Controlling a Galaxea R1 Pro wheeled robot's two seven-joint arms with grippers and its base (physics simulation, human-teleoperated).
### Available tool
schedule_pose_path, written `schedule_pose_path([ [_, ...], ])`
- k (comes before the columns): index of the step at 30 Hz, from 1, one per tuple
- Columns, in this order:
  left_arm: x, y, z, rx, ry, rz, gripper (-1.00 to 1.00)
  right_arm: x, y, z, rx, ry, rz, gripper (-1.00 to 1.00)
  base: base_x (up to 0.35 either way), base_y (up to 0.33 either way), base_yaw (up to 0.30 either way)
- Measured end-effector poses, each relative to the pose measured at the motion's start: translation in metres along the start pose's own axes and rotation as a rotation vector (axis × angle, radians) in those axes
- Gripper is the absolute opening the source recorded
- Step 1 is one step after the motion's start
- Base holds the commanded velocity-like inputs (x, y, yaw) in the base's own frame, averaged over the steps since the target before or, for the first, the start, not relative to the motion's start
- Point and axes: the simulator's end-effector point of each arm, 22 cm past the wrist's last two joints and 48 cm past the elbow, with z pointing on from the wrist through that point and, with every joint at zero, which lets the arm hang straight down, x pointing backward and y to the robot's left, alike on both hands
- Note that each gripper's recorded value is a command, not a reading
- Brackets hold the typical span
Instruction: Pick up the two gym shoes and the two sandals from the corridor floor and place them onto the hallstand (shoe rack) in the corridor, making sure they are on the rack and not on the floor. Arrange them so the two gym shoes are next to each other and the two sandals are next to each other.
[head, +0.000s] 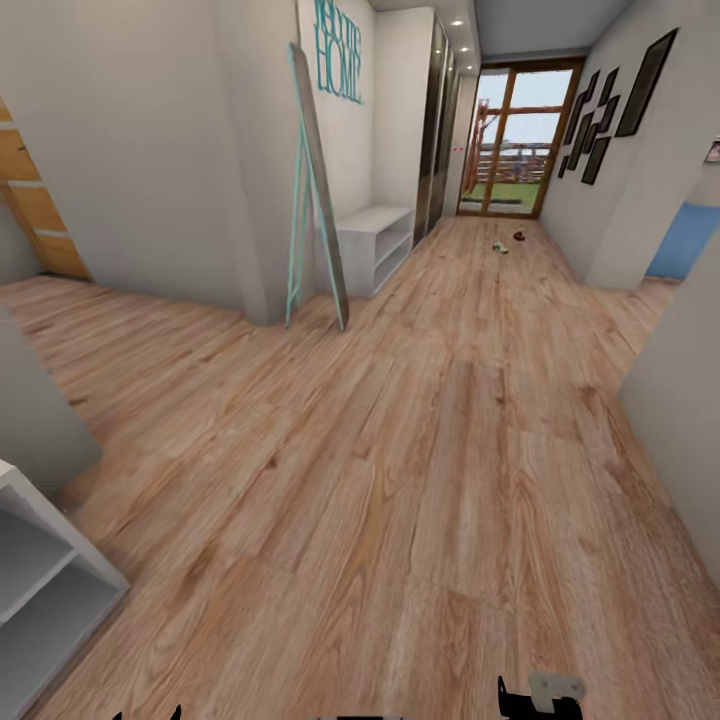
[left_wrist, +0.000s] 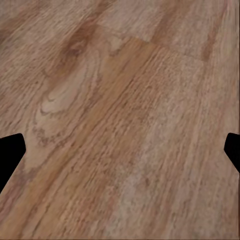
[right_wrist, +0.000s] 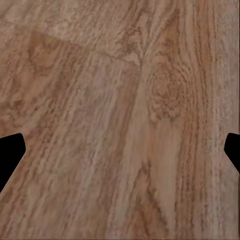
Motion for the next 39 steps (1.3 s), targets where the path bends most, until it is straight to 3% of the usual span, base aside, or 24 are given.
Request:
schedule_pose_path([
  [31, 0.0, 0.001, 0.0, -0.002, 0.0, -0.002, 1.0, -0.001, 0.011, -0.001, -0.013, -0.001, 0.007, 1.0, 0.337, 0.0, -0.266],
  [39, 0.0, 0.001, 0.0, -0.002, -0.001, -0.002, 1.0, -0.001, 0.012, -0.001, -0.014, -0.001, 0.008, 1.0, 0.337, 0.0, -0.082],
])
